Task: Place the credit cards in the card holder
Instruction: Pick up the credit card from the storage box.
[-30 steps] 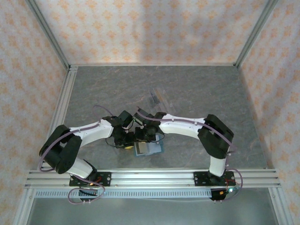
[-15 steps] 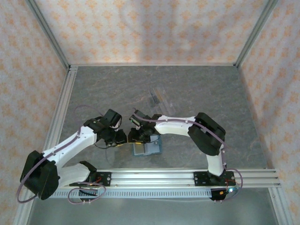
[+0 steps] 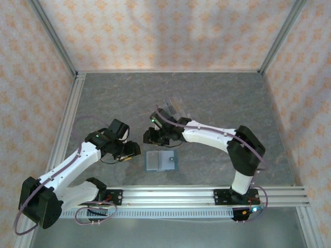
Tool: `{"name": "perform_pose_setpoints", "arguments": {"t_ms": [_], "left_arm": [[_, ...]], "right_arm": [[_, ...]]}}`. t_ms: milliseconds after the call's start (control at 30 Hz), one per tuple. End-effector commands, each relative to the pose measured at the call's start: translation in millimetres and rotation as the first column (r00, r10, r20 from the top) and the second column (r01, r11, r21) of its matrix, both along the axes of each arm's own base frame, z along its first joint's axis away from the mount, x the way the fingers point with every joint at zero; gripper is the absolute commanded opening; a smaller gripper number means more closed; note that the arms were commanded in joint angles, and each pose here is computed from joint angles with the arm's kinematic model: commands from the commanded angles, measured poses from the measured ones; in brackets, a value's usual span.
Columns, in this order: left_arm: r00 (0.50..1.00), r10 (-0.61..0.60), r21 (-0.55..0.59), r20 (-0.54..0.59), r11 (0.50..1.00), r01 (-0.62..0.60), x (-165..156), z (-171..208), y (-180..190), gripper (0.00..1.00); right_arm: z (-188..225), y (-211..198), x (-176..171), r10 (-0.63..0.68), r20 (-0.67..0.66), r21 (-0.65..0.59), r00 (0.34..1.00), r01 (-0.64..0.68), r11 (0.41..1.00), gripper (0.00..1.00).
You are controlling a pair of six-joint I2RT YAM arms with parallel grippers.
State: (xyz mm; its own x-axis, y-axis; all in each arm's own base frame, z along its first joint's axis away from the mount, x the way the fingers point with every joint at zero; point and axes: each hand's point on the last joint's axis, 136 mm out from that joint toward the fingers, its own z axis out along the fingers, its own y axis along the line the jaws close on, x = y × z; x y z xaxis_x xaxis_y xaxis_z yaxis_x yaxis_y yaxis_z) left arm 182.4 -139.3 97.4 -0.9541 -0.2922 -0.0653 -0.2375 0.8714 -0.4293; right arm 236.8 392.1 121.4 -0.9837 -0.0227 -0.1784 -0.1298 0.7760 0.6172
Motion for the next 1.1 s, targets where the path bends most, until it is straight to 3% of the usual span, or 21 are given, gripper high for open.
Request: {"name": "perform_pose_setpoints", "arguments": {"t_ms": [0, 133, 200, 367, 533, 633, 733, 800, 1067], "left_arm": [[1.0, -0.012, -0.019, 0.002, 1.0, 0.012, 3, 7, -3, 0.49], [1.0, -0.022, -0.051, 0.009, 0.998, 0.023, 5, 9, -9, 0.54], [1.0, -0.025, -0.052, 0.009, 0.998, 0.025, 6, 8, -10, 0.55], [1.0, -0.012, -0.063, 0.016, 0.998, 0.013, 11, 7, -12, 0.55], [1.0, -0.006, -0.049, 0.009, 0.999, 0.006, 16, 4, -13, 0.56], [1.0, -0.006, -0.046, 0.005, 0.999, 0.006, 19, 2, -14, 0.56], [1.0, -0.01, -0.041, -0.003, 0.999, 0.01, 21, 0, -15, 0.56], [1.0, -0.015, -0.037, -0.007, 0.999, 0.014, 22, -1, -15, 0.56], [1.0, -0.024, -0.027, -0.014, 0.999, 0.023, 26, -3, -17, 0.56]], "right_arm": [[32, -23, 22, -0.028, 0.11, -0.045, 0.994, 0.033, 0.998, 0.48], [56, -59, 57, -0.076, 0.22, -0.114, 0.973, 0.103, 0.988, 0.78], [65, -83, 80, -0.11, 0.276, -0.171, 0.955, 0.162, 0.972, 1.0], [73, -119, 131, -0.144, 0.333, -0.249, 0.932, 0.235, 0.94, 0.99], [73, -120, 164, -0.076, 0.372, -0.342, 0.925, 0.213, 0.915, 0.99], [67, -117, 179, -0.055, 0.377, -0.391, 0.925, 0.213, 0.895, 0.83], [55, -118, 190, -0.039, 0.359, -0.458, 0.932, 0.213, 0.863, 0.57], [46, -116, 196, -0.023, 0.338, -0.491, 0.941, 0.197, 0.849, 0.47], [24, -106, 213, 0.028, 0.315, -0.542, 0.949, 0.156, 0.826, 0.39]]}}
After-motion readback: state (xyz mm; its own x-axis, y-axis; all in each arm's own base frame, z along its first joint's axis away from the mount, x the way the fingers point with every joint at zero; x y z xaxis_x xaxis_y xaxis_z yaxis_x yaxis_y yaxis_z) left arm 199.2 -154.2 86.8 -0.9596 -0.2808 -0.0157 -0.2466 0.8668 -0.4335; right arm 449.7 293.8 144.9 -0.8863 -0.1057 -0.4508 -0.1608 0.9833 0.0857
